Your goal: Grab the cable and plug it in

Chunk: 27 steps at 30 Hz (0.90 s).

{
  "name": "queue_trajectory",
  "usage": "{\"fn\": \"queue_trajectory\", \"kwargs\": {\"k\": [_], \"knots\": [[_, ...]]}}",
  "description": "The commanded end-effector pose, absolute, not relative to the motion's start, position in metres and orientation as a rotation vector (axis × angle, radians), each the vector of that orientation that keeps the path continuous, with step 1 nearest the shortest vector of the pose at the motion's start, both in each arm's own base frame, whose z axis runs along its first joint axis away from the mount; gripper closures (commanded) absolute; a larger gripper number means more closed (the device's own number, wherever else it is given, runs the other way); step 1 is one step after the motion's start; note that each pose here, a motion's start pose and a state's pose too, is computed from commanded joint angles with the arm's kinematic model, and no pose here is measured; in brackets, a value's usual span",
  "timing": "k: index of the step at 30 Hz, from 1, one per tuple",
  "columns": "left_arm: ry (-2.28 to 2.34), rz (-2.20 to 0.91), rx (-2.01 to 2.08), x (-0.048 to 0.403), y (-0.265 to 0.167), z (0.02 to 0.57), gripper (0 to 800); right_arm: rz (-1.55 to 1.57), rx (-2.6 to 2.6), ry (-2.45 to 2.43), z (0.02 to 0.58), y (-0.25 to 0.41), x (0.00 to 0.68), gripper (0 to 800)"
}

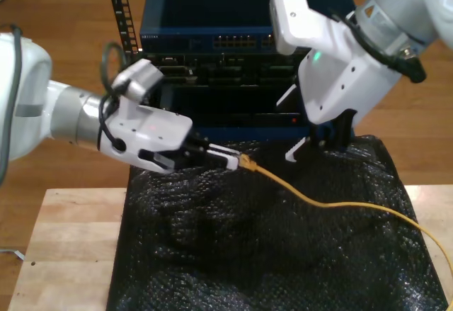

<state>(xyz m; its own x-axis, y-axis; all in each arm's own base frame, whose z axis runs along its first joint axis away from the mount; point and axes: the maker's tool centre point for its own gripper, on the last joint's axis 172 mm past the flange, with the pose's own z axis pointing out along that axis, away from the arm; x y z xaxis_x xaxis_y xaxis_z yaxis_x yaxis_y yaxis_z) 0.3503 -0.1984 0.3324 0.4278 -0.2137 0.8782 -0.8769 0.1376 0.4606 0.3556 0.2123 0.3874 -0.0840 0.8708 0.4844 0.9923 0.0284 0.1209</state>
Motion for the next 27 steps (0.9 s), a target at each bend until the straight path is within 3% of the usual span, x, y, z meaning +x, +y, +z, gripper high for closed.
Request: {"fn": "queue_trajectory", "kwargs": {"k": [17,27], "knots": [[-0.881,0.634,1.241,0.356,-0.171,0.363,798,-0.797,-1.789,-2.179,0.423,0.225,0.336,2],[-0.793,0.591,1.189,0.352,-0.158,0.371,798,-1.076,-1.669,-2.32,0.432,0.253,0.343,1]]}}
